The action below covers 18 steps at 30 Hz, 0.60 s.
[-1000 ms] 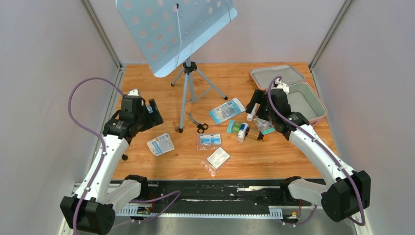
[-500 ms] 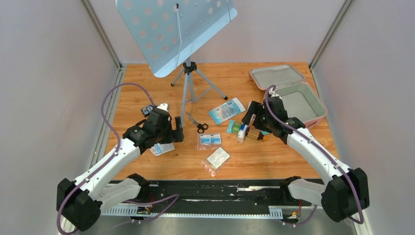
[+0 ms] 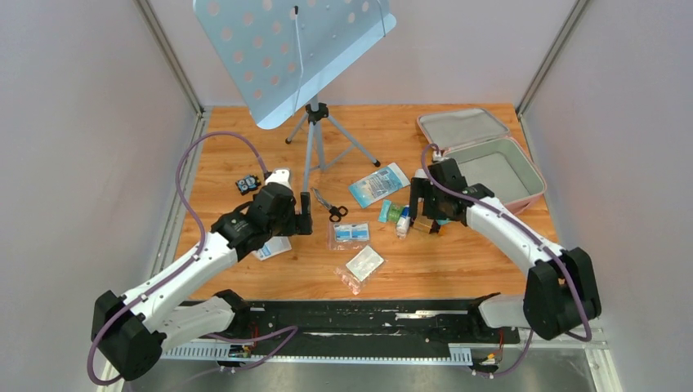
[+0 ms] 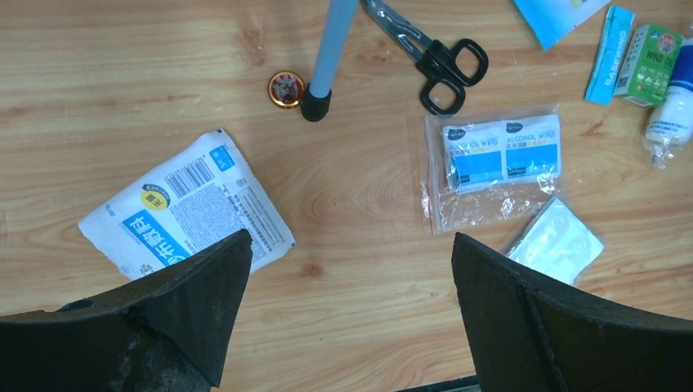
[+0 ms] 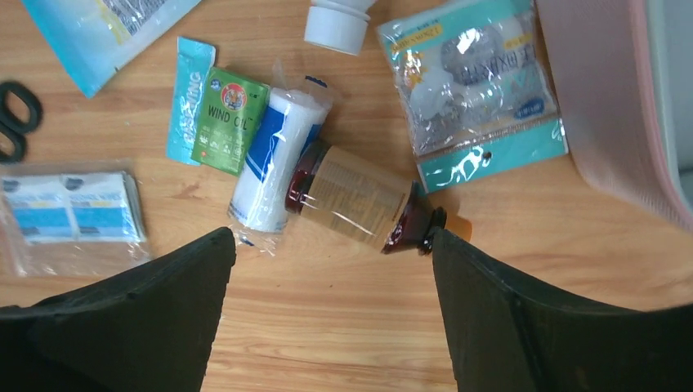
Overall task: Organize the medicine kit
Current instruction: Pick up the pill bottle at the center of the board.
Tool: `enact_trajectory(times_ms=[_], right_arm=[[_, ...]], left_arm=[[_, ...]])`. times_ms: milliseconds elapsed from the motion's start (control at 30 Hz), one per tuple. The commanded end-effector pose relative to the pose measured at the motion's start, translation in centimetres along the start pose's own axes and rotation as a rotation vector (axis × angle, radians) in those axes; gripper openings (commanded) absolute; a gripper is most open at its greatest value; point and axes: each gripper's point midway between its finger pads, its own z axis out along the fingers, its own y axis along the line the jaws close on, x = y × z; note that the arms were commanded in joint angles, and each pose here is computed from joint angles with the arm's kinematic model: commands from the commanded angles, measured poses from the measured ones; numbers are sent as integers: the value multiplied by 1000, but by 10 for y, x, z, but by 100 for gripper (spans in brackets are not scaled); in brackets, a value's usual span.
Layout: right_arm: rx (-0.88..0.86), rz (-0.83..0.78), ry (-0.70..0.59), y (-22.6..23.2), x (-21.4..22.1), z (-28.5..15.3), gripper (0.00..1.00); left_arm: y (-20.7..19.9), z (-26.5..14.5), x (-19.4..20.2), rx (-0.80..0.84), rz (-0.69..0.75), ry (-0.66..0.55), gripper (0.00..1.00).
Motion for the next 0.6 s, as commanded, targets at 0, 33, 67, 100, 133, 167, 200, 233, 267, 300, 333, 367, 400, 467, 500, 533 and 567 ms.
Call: enact_trajectory(times_ms=[0, 33, 67, 100, 133, 167, 200, 233, 267, 300, 333, 367, 400, 467, 500, 533, 567], right_arm=[[-36, -309, 78, 3, -5, 6, 89], [-47, -335, 99, 5, -3, 9, 89], [-90, -359, 130, 11, 1, 11, 88], [-100, -372, 149, 13, 3, 13, 88], [-97, -386, 160, 13, 3, 16, 88], [-89, -403, 170, 11, 4, 20, 88], [-82, -430, 181, 8, 4, 23, 88], [-70, -453, 192, 6, 5, 26, 87], [-34, -464, 196, -1, 4, 29, 87], [-19, -467, 203, -3, 4, 31, 87], [-14, -494, 208, -5, 4, 33, 86], [-18, -504, 217, -5, 5, 35, 85], [-14, -510, 222, -6, 5, 37, 84], [6, -517, 234, -10, 7, 41, 82], [14, -518, 240, -11, 8, 42, 81], [18, -516, 245, -12, 9, 44, 80], [18, -511, 251, -12, 11, 45, 77]], left_arm=[[-9, -7, -35, 7, 16, -105, 100], [-10, -7, -37, 7, 18, -104, 100], [-10, -6, -37, 7, 18, -102, 100], [-11, -6, -38, 7, 17, -100, 100], [-12, -6, -37, 9, 17, -96, 100], [-13, -5, -38, 12, 15, -93, 100], [-14, -5, -38, 13, 14, -91, 100], [-15, -4, -39, 16, 14, -89, 100], [-16, -5, -39, 18, 14, -89, 100], [-16, -4, -40, 20, 17, -88, 100], [-16, -4, -40, 20, 18, -86, 100], [-17, -4, -40, 18, 22, -85, 100], [-17, -4, -40, 17, 23, -84, 100], [-17, -3, -40, 14, 29, -79, 100], [-17, -3, -41, 13, 29, -79, 100], [-17, -3, -41, 11, 31, -77, 100], [-17, -2, -41, 10, 31, -77, 100]])
